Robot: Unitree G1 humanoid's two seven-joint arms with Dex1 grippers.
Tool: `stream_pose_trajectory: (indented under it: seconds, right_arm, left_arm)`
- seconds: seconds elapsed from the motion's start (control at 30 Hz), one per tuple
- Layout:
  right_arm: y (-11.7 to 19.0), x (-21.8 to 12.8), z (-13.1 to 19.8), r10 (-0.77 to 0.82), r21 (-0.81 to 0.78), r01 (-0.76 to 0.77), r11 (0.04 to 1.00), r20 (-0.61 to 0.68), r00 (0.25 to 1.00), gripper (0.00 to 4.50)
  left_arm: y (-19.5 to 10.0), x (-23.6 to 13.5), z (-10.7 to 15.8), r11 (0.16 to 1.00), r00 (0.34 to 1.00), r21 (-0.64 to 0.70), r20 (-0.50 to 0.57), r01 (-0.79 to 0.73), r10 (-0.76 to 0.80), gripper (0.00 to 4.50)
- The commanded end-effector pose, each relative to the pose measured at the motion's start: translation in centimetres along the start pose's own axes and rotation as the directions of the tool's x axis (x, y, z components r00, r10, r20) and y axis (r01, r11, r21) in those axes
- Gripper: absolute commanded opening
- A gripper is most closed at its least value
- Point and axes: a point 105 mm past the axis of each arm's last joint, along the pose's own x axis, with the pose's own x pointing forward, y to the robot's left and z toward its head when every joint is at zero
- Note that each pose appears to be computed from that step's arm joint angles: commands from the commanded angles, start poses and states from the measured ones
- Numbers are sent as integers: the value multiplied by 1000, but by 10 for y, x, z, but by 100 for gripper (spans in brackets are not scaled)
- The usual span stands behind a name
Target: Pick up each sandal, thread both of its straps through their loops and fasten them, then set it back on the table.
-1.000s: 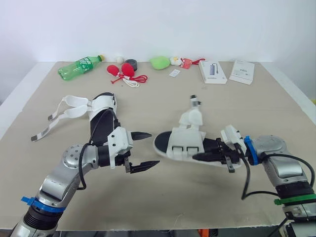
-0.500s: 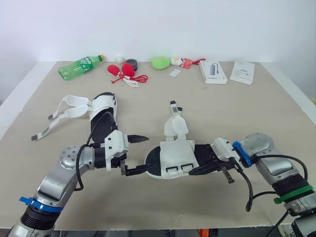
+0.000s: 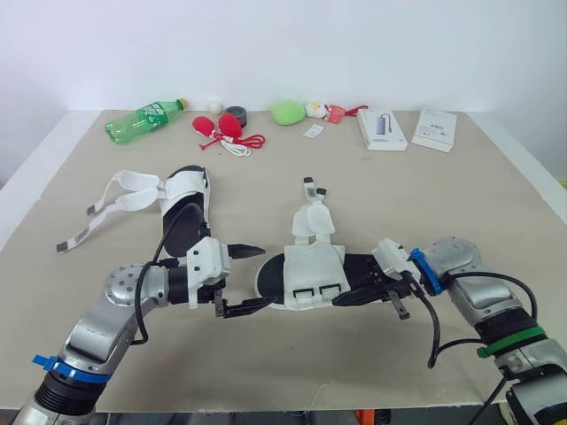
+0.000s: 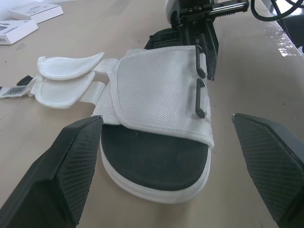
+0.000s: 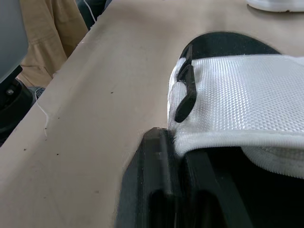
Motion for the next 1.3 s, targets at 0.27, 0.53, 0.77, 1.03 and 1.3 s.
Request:
stream_pose_trajectory:
  seconds: [0.27, 0.53, 0.77, 1.03, 1.3]
  right_arm:
    - [2, -33, 33, -30, 263, -9, 965, 145, 989, 444]
    - [-48, -62, 50, -308, 651, 156, 743, 124, 943, 450]
    - [-104, -52, 47, -493, 743, 285, 605, 69, 867, 450]
    - [-127, -48, 31, -542, 767, 361, 530, -21, 840, 450]
    - [-134, -45, 40, -538, 764, 327, 556, 30, 843, 450]
  left_arm:
    - [2, 0, 8, 998, 1000, 63, 16, -27, 26, 450]
    - [7, 11, 4, 995, 1000, 102, -1, 19, -19, 333]
    - [4, 12, -5, 978, 992, 174, -82, 112, -99, 15]
    - [8, 13, -4, 969, 990, 212, -92, 127, -110, 6]
    - [5, 12, -5, 969, 990, 214, -99, 123, -104, 6]
